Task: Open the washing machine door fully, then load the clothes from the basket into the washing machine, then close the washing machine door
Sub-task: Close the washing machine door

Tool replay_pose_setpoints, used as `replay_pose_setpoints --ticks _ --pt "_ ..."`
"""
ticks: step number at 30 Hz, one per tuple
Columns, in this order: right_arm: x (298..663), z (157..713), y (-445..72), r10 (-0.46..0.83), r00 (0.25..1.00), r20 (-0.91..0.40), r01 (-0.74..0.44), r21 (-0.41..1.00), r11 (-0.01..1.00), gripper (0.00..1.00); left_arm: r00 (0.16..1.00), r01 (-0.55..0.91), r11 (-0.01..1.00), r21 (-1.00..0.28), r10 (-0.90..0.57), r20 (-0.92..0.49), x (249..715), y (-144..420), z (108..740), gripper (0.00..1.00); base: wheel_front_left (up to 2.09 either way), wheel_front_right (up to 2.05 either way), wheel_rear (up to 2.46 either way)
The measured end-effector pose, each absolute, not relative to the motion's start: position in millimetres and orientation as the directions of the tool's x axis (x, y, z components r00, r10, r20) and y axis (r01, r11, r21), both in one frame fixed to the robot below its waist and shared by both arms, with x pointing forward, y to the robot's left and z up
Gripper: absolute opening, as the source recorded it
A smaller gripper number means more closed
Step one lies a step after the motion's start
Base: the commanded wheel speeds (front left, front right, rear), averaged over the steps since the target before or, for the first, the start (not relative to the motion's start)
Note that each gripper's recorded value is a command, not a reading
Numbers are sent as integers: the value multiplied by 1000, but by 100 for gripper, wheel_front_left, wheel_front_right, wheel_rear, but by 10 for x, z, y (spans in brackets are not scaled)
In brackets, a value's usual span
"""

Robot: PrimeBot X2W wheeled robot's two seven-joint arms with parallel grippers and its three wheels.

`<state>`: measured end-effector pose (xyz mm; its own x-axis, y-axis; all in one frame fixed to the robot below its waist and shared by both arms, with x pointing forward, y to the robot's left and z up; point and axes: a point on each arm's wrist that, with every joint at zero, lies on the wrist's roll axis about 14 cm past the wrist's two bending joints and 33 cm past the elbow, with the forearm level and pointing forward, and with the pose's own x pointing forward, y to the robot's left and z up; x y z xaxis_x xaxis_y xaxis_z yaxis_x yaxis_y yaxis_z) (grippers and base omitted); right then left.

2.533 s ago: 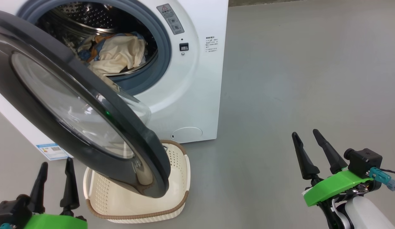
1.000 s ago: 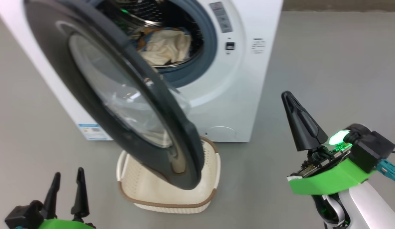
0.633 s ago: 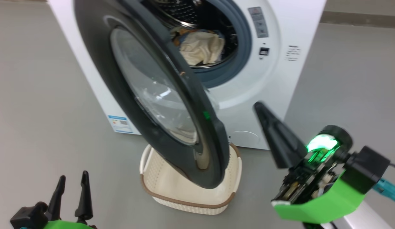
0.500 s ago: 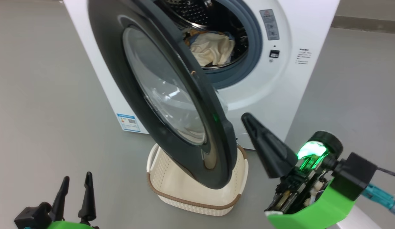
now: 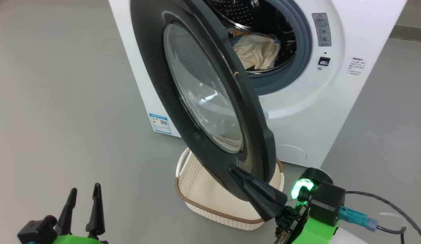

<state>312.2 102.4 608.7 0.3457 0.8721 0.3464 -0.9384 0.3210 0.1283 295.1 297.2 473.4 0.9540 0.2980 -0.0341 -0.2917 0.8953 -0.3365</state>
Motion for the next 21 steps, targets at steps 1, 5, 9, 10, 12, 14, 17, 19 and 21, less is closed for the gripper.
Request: replay_pose_setpoints --ticks 1,5,9,10,12,14,17,19,21 --pt "3126 6027 1042 878 347 330 -938 139 318 0 952 -297 892 -339 303 -36 2938 2984 4730 100 0 0 0" --pt "3131 5832 1109 898 344 273 -937 166 308 0 947 -311 887 -340 318 -37 2893 3024 4725 100 0 0 0" --pt "3164 5617 1135 909 361 210 -923 219 316 0 943 -324 883 -341 331 -38 2852 3056 4723 100 0 0 0" --pt "3171 5562 1138 912 363 192 -921 221 320 0 942 -325 882 -341 333 -38 2844 3061 4724 100 0 0 0" --pt "3182 5486 1146 915 366 168 -918 225 325 0 940 -330 880 -342 338 -37 2828 3073 4726 100 0 0 0" --pt "3218 5447 1151 916 371 154 -915 226 333 0 939 -332 879 -343 341 -36 2818 3080 4729 100 0 0 0" --pt "3253 5412 1159 916 377 140 -911 236 339 0 938 -336 877 -343 345 -35 2804 3090 4730 100 0 0 0" --pt "3263 5381 1157 916 380 129 -908 239 343 0 937 -337 876 -345 347 -34 2797 3092 4732 100 0 0 0" --pt "3270 5371 1158 916 381 125 -908 239 345 0 937 -338 876 -345 348 -33 2793 3095 4734 100 0 0 0"
